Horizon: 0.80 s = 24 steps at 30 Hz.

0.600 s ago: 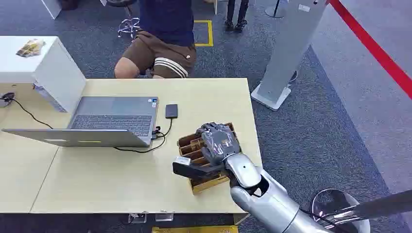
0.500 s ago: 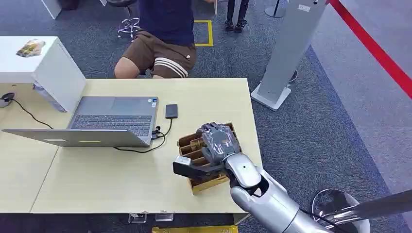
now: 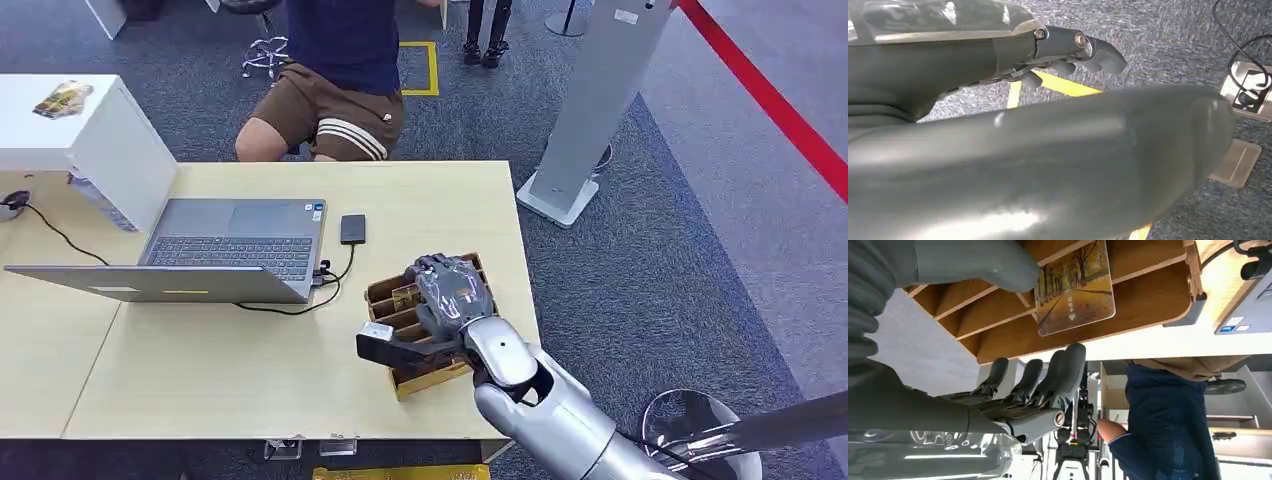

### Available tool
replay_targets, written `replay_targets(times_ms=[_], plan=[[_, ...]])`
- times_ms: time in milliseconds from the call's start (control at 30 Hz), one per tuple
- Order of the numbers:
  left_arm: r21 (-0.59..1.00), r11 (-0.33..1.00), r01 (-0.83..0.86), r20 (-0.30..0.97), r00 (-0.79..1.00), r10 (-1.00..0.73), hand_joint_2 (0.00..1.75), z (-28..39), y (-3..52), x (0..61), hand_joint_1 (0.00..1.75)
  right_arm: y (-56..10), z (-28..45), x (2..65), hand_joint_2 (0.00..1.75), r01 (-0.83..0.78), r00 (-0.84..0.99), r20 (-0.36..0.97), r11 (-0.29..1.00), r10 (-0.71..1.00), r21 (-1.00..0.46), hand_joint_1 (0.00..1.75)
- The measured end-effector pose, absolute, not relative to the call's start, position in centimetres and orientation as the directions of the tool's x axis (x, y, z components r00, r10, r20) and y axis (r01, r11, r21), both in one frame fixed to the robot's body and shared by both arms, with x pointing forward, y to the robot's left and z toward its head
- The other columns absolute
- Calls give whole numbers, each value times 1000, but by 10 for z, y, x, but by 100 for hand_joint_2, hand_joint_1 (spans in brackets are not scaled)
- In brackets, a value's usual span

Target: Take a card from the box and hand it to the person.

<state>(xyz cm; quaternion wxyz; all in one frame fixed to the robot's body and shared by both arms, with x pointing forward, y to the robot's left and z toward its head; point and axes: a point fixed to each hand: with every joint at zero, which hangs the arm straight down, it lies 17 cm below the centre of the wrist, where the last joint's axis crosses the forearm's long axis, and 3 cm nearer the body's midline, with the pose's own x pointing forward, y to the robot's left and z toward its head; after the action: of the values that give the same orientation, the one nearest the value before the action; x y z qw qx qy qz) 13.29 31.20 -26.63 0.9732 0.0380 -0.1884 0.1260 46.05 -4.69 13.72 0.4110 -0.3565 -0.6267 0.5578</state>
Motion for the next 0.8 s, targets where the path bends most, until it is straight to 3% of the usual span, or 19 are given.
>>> replay_targets(times_ms=[267, 433, 533, 733, 800], plan=[[23, 965, -262, 378, 896, 234, 0, -266, 312, 133, 0, -46, 137, 460, 175, -16, -414, 120, 125, 902, -992, 91], [22, 964, -266, 378, 895, 238, 0, -266, 312, 133, 0, -45, 137, 460, 175, -19, -417, 125, 128, 900, -992, 94], [22, 964, -267, 378, 895, 239, 0, -266, 312, 133, 0, -44, 137, 459, 175, -21, -420, 125, 128, 899, -992, 106], [25, 963, -269, 377, 894, 240, 0, -266, 312, 133, 0, -42, 137, 459, 175, -24, -424, 128, 130, 896, -991, 96], [25, 963, -269, 377, 894, 240, 0, -266, 312, 133, 0, -42, 136, 458, 175, -26, -425, 128, 129, 896, -991, 72]])
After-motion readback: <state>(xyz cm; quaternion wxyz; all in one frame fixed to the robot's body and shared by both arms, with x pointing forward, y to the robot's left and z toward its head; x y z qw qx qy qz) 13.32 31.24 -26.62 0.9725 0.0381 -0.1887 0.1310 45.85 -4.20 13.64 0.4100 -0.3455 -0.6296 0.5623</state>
